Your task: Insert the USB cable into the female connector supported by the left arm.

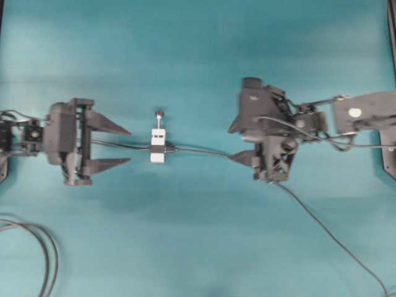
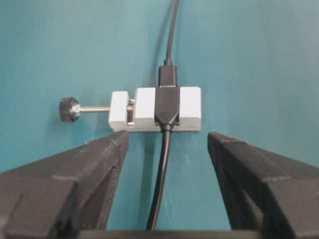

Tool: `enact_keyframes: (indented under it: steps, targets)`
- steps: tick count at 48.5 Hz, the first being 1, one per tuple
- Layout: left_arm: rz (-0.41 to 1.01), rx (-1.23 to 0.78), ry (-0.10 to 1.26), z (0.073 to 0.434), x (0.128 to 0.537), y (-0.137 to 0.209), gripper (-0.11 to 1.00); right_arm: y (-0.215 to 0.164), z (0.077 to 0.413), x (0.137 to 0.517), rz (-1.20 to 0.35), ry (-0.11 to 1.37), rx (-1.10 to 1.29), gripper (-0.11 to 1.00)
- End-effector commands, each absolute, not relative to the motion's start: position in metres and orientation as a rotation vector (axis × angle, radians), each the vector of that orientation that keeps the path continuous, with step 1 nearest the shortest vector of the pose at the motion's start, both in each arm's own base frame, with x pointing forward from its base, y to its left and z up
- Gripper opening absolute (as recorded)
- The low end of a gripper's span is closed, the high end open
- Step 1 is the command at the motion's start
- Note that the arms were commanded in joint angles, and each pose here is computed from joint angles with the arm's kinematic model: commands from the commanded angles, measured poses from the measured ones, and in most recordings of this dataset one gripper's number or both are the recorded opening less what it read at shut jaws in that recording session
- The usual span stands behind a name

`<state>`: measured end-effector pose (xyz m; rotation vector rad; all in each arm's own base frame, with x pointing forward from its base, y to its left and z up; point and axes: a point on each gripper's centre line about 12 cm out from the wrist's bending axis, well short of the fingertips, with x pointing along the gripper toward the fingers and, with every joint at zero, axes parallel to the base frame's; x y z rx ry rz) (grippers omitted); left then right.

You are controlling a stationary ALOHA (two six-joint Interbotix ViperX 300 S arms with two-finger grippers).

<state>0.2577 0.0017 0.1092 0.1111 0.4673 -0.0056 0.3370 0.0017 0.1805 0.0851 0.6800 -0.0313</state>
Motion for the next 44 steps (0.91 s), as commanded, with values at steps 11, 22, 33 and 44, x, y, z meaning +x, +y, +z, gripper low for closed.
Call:
enact_keyframes:
  steps: [11, 22, 33, 44]
  targets:
    - [0.000, 0.094, 0.344, 0.152, 0.228, 0.001, 0.73, 0.004, 0.189, 0.291, 0.005, 0.518, 0.083, 0.71]
    - [-0.004, 0.096, 0.209, 0.186, 0.208, 0.000, 0.72, 0.002, 0.204, 0.257, 0.008, 0.394, 0.086, 0.71]
    - [-0.022, 0.092, 0.245, 0.196, 0.191, -0.003, 0.73, 0.001, 0.202, 0.216, 0.003, 0.330, 0.089, 0.70]
    - [-0.027, 0.090, 0.197, 0.206, 0.182, -0.004, 0.72, 0.003, 0.209, 0.189, 0.020, 0.215, 0.078, 0.72]
